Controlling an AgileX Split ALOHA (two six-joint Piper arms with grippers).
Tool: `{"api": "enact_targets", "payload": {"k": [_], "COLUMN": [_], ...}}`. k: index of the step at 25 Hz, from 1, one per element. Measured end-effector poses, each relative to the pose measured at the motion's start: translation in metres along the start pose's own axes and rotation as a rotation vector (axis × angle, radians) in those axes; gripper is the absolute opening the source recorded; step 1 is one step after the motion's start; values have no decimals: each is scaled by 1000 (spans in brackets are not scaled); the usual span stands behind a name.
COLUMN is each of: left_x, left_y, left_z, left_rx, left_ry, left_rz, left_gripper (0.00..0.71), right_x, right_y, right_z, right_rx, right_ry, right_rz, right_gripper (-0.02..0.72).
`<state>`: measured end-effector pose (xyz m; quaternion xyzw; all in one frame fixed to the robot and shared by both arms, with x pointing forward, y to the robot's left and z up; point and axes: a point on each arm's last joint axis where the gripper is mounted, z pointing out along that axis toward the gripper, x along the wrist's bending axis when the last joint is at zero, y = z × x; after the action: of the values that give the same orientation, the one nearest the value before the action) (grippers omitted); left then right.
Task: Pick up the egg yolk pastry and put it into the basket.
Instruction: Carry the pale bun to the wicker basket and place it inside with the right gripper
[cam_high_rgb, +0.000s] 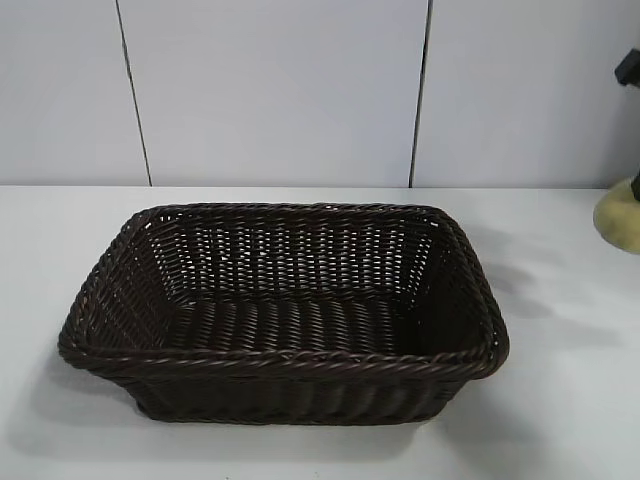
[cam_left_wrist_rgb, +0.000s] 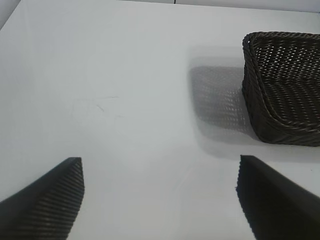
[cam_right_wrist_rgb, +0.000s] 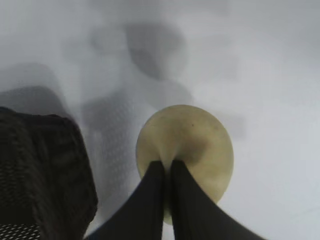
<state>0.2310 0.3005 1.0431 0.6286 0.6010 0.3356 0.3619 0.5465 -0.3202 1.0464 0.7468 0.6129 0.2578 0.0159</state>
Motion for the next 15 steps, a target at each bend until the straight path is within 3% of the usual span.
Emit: {"api": "enact_targets", "payload": {"k": [6,15], "left_x": [0,0], "left_y": [0,0], "left_z": [0,0], "left_rx": [0,0], "left_ry": [0,0], "left_rz": [0,0], "left_gripper": [605,605], "right_x": [47,145], "right_y": [5,-31], "right_z": [-16,25], "right_rx": [-25,51], "right_ry": [86,211], "right_rz": [-131,-321], "right_gripper": [22,22]}}
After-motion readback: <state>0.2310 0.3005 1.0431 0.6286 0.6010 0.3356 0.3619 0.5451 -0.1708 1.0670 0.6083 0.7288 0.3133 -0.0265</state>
